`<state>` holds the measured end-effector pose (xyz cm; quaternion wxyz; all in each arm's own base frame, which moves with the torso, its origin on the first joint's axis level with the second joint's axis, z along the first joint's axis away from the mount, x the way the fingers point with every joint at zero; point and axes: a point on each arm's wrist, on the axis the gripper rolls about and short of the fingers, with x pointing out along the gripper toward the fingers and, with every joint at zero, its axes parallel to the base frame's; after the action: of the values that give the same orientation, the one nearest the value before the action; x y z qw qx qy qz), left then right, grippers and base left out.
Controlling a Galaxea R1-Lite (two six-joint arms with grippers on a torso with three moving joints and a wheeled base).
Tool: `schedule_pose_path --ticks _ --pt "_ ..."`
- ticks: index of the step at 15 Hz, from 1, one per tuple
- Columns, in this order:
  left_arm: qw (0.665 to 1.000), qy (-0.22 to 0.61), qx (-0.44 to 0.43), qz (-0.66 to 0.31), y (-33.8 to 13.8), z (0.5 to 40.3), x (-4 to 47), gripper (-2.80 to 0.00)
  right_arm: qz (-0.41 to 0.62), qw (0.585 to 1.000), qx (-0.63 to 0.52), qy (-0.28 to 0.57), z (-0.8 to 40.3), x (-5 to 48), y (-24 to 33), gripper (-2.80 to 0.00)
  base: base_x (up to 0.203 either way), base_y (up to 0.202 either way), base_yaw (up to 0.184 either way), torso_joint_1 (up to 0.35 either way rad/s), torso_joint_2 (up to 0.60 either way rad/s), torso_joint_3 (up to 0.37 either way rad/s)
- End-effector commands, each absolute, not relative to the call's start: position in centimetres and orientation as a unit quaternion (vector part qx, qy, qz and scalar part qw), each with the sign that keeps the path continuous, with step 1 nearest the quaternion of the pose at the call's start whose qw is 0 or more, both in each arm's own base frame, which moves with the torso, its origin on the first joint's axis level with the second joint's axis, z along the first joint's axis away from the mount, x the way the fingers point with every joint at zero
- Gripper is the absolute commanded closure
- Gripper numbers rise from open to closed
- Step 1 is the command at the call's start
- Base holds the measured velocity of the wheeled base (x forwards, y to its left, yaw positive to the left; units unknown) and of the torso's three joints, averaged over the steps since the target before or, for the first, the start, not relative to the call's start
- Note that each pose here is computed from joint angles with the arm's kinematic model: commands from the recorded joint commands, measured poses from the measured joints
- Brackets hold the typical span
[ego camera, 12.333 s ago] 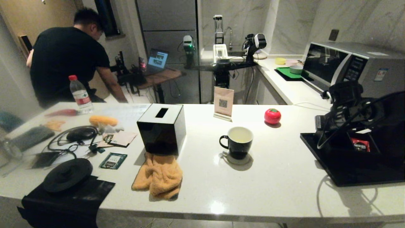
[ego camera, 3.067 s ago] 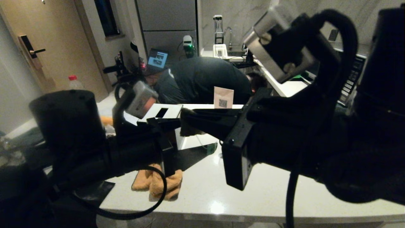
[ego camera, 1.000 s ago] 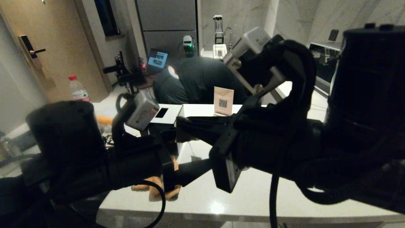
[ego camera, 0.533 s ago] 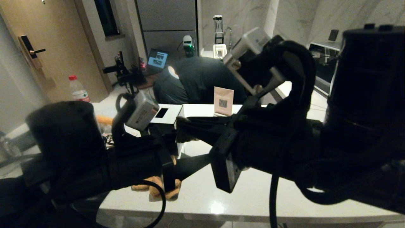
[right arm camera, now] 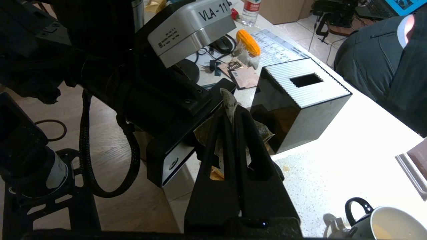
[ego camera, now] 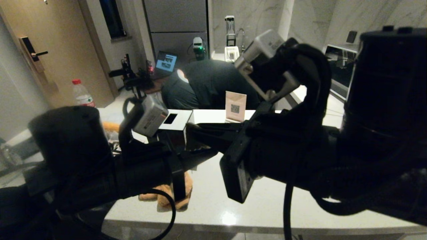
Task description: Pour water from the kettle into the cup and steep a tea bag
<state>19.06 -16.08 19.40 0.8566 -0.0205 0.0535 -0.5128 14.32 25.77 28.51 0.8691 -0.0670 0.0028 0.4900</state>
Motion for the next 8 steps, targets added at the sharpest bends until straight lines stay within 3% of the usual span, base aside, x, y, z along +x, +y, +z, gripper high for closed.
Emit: schedule_pose_path --ticks 1,8 --pt "0.856 0.052 -0.021 -0.514 -16.1 19.42 19.09 0.0 0.491 0.869 -0.067 0.001 28.54 14.3 25.78 0.0 0.0 0.0 0.0 0.0 0.0 0.0" --pt "0.858 0.05 -0.022 -0.511 -15.99 19.53 19.13 0.0 0.488 0.87 -0.071 0.009 28.01 13.96 25.13 0.0 0.0 0.0 0.0 0.0 0.0 0.0"
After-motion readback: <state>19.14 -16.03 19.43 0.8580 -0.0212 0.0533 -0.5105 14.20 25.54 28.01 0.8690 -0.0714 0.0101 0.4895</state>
